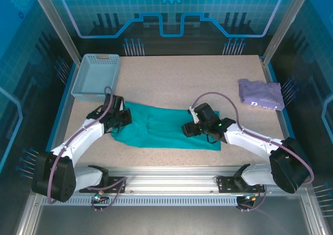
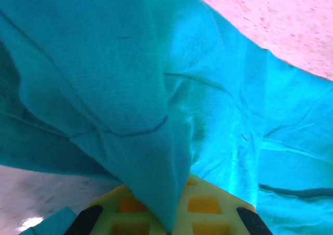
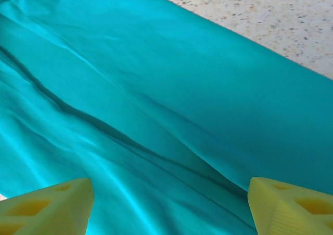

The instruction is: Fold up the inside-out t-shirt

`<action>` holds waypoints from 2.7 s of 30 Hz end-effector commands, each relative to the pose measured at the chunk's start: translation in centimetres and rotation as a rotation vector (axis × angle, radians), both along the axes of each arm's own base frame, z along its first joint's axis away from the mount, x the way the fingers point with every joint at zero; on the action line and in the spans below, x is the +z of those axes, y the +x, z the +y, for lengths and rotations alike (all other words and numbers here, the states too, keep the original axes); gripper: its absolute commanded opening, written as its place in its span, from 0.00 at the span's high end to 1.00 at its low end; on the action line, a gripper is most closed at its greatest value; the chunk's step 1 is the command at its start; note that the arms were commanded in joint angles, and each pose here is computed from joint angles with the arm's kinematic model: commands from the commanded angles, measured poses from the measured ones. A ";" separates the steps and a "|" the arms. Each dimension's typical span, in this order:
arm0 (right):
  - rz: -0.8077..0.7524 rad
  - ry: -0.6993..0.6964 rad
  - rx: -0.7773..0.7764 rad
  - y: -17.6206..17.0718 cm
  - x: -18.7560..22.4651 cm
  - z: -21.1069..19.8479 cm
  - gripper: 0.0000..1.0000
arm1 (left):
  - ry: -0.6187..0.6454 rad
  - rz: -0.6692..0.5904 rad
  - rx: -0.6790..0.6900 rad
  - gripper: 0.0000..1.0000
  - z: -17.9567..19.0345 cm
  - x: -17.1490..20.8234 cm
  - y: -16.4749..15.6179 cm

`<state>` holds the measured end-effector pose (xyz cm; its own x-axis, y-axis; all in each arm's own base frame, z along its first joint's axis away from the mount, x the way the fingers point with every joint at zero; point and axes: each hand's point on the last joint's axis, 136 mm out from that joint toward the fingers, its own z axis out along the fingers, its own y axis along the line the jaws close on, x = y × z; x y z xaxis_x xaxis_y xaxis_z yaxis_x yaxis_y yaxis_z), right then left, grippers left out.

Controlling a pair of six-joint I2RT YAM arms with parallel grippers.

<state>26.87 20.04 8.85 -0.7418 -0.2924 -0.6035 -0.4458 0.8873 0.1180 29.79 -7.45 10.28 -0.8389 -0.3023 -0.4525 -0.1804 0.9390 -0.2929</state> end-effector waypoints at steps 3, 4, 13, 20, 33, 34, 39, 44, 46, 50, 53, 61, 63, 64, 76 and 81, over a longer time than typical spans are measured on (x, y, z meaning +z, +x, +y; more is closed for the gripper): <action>-0.023 0.046 -0.034 0.2 1.6 -1.5 0.21 | 0.311 0.119 -0.028 1.00 4.5 2.9 -1.5; -0.028 0.056 -0.044 0.1 1.9 -1.8 0.21 | 0.399 0.142 -0.027 1.00 5.8 3.7 -1.5; -0.072 0.081 -0.104 -0.4 3.6 -4.6 0.21 | 0.851 0.274 -0.044 1.00 11.4 8.9 0.0; -0.067 0.089 -0.117 -0.6 3.4 -5.1 0.20 | 0.850 0.284 -0.148 1.00 6.3 7.3 1.3; -0.080 0.063 -0.153 -0.4 4.3 -6.6 0.20 | 0.331 0.275 -0.458 0.58 -18.3 0.7 1.1; -0.082 0.064 -0.160 -0.4 4.4 -6.8 0.20 | 0.252 0.272 -0.502 0.52 -20.9 0.6 1.1; -0.074 0.097 -0.182 -0.4 4.1 -6.9 0.20 | 0.098 0.140 -0.551 0.35 -24.1 4.5 1.8; -0.027 0.213 -0.146 -0.1 3.4 -4.2 0.21 | -0.024 0.114 -0.414 0.32 -17.9 4.6 -0.5; 0.001 0.245 -0.119 0.2 3.1 -2.5 0.21 | -0.081 0.138 -0.368 0.32 -16.1 3.6 -2.2; 0.085 0.309 -0.063 1.8 2.8 2.2 0.23 | -0.233 0.169 -0.362 0.32 -16.1 2.2 -5.9; 0.154 0.325 -0.087 3.7 1.9 4.4 0.25 | -0.275 0.194 -0.342 0.32 -16.1 0.8 -7.4; 0.272 0.310 -0.127 7.3 -1.5 7.1 0.36 | -0.217 0.263 -0.342 0.32 -16.2 -2.8 -9.1; 0.285 0.313 -0.121 7.8 -2.0 7.7 0.42 | -0.219 0.267 -0.350 0.33 -16.6 -3.2 -9.0; 0.290 0.315 -0.119 8.0 -2.1 7.9 0.45 | -0.220 0.276 -0.353 0.35 -16.8 -3.5 -9.0; 0.268 0.324 -0.086 9.5 -0.6 8.9 0.88 | -0.229 0.242 -0.382 0.90 -18.3 -2.9 -7.8; 0.236 0.334 -0.051 9.7 1.9 9.2 0.94 | -0.253 0.173 -0.398 1.00 -18.6 -0.2 -7.2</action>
